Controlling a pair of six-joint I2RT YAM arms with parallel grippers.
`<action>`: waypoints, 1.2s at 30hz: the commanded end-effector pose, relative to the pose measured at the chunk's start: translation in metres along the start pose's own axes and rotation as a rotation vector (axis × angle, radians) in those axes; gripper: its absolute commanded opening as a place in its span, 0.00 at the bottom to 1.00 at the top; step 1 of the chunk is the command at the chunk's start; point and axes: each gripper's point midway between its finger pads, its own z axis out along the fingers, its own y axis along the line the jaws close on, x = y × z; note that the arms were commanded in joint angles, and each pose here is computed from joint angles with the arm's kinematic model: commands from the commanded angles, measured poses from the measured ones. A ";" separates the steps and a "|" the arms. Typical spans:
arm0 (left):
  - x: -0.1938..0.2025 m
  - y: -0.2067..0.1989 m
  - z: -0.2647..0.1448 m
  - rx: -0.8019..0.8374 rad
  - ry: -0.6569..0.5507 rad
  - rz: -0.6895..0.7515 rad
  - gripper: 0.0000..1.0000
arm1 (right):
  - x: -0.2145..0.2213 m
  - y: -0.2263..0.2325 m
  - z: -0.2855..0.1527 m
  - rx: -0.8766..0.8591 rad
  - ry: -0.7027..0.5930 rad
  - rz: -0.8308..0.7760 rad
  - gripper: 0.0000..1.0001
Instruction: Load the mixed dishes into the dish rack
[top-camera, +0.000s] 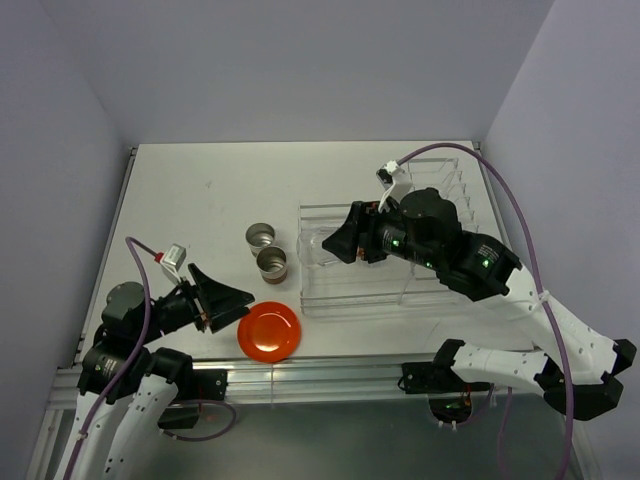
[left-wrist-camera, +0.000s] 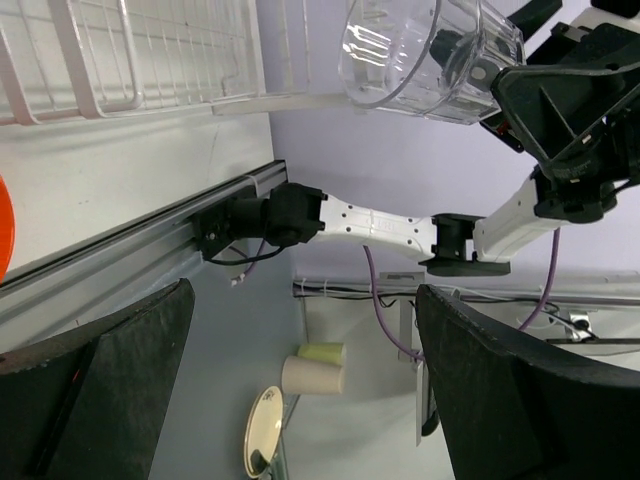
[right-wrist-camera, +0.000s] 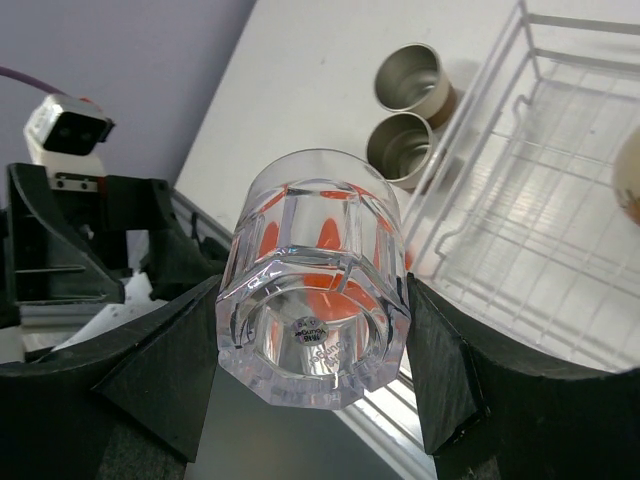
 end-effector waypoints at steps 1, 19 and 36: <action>-0.007 -0.003 -0.003 -0.008 -0.051 0.007 0.99 | -0.026 -0.004 -0.009 0.053 -0.080 -0.040 0.00; -0.009 0.008 -0.008 -0.141 -0.040 0.076 0.99 | -0.011 -0.052 0.017 0.268 -0.051 -0.048 0.00; -0.003 0.001 -0.013 -0.110 -0.037 0.097 0.99 | -0.001 -0.090 0.020 0.462 -0.018 -0.076 0.00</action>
